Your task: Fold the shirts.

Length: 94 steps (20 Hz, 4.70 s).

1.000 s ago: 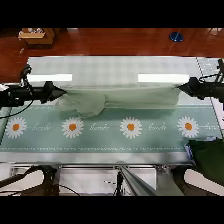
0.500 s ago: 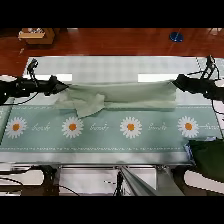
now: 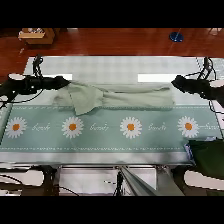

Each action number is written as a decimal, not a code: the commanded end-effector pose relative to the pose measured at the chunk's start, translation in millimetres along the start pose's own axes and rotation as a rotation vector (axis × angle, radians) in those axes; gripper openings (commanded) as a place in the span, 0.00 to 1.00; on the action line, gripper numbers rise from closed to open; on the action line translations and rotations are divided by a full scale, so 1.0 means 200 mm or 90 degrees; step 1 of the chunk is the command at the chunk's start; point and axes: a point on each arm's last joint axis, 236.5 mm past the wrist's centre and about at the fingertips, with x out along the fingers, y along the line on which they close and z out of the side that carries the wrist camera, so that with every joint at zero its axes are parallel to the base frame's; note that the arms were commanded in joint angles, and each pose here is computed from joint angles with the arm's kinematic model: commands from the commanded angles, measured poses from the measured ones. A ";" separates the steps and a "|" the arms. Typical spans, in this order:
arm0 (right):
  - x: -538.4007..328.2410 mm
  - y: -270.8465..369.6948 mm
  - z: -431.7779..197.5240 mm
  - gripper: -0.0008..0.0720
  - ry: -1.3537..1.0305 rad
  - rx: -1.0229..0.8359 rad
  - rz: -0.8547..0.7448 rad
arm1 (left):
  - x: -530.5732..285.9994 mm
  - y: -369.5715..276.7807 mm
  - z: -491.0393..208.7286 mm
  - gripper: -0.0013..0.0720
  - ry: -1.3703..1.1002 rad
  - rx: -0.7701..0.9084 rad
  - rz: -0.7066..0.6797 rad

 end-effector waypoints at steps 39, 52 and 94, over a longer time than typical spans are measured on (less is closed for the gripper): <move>-0.34 0.36 -0.09 0.05 0.249 -0.089 0.109 | -0.24 -0.79 -0.14 0.05 0.068 0.090 -0.132; -1.02 0.54 -0.14 0.05 0.211 -0.211 0.059 | 0.35 -1.39 -0.85 0.05 0.224 0.016 -0.184; -0.45 1.36 -0.54 0.05 0.223 -0.274 0.214 | -1.20 -1.32 0.19 0.05 -0.092 0.263 -0.074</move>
